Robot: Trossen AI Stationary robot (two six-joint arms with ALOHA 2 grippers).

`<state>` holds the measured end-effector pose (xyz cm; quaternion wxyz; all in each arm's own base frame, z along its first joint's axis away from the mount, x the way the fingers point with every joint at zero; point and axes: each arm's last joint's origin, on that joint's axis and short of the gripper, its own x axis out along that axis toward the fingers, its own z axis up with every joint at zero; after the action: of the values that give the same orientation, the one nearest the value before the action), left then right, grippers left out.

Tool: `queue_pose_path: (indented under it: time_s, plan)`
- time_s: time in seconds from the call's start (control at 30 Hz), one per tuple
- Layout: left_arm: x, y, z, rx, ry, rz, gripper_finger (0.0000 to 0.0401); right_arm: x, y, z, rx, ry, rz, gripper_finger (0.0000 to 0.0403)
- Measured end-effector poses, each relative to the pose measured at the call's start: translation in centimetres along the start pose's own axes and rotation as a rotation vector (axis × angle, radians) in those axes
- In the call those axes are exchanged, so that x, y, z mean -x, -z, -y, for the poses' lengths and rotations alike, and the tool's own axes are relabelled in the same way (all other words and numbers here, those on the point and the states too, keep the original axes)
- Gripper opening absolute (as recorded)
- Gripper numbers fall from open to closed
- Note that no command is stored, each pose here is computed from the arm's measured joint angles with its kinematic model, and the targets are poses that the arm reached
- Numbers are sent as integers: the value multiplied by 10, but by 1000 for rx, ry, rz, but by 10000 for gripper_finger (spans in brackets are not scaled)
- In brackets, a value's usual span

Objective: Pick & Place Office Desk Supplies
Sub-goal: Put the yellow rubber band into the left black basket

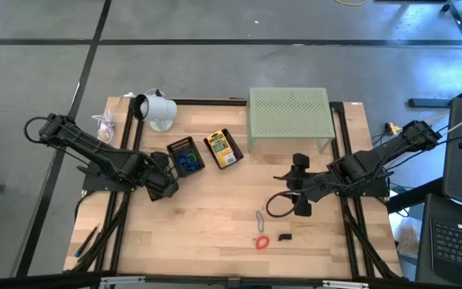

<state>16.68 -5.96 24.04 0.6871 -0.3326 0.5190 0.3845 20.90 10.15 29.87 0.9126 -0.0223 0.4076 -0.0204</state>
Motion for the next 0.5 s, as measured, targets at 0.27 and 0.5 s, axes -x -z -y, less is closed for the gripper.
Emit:
queue_pose_path:
  time_s: [0.27,0.5]
  plan:
    - [6,-10,31,-84,278,247,111,-33,48,-5,-131,-59,-180,245]
    - [22,-20,57,-217,507,488,111,-67,97,-17,-136,-267,-208,245]
